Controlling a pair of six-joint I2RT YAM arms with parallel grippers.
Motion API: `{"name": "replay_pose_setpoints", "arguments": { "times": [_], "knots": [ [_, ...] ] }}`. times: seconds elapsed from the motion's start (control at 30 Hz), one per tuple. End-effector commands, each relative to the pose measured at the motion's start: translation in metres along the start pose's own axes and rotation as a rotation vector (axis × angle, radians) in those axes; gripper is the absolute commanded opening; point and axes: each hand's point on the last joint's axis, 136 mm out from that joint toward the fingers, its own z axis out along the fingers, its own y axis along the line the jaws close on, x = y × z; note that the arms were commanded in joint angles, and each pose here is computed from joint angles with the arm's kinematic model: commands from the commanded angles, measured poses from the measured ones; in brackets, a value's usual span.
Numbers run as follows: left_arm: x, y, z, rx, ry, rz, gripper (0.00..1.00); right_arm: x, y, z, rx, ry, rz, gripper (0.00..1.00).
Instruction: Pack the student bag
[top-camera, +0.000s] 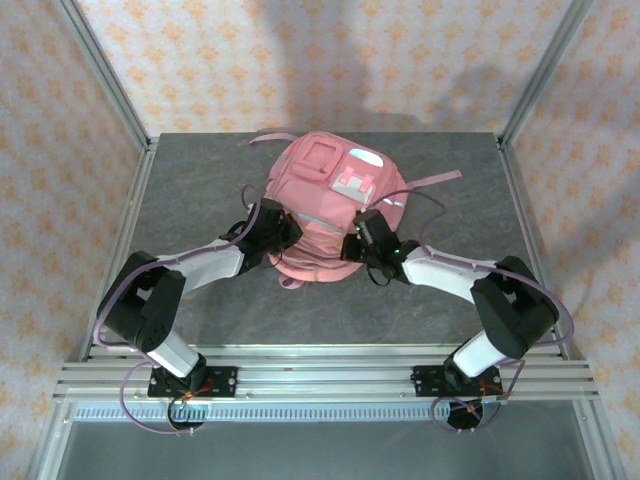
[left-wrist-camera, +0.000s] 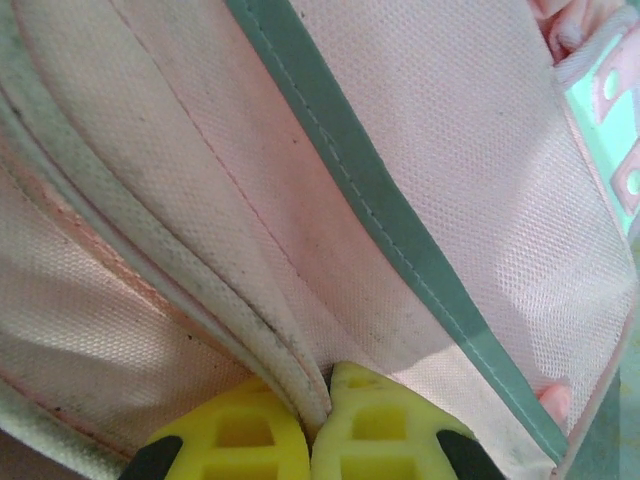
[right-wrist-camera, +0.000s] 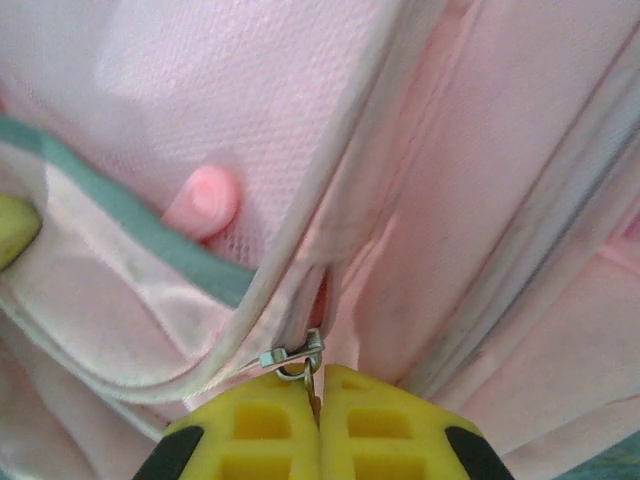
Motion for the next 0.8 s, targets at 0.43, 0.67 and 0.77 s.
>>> {"name": "replay_pose_setpoints", "arguments": {
  "times": [0.43,0.67,0.77],
  "knots": [
    [-0.018,0.022,-0.027,-0.063,-0.083,0.059,0.0,-0.079,-0.077,-0.01,0.347,-0.247,0.225,0.0],
    [-0.014,0.014,-0.036,-0.043,-0.077,0.055,0.0,-0.09,-0.079,-0.04,0.367,-0.266,0.241,0.54],
    [-0.02,0.013,-0.053,-0.085,-0.124,0.071,0.37,-0.092,-0.081,-0.064,0.361,-0.305,0.256,0.76]
  ]
}}
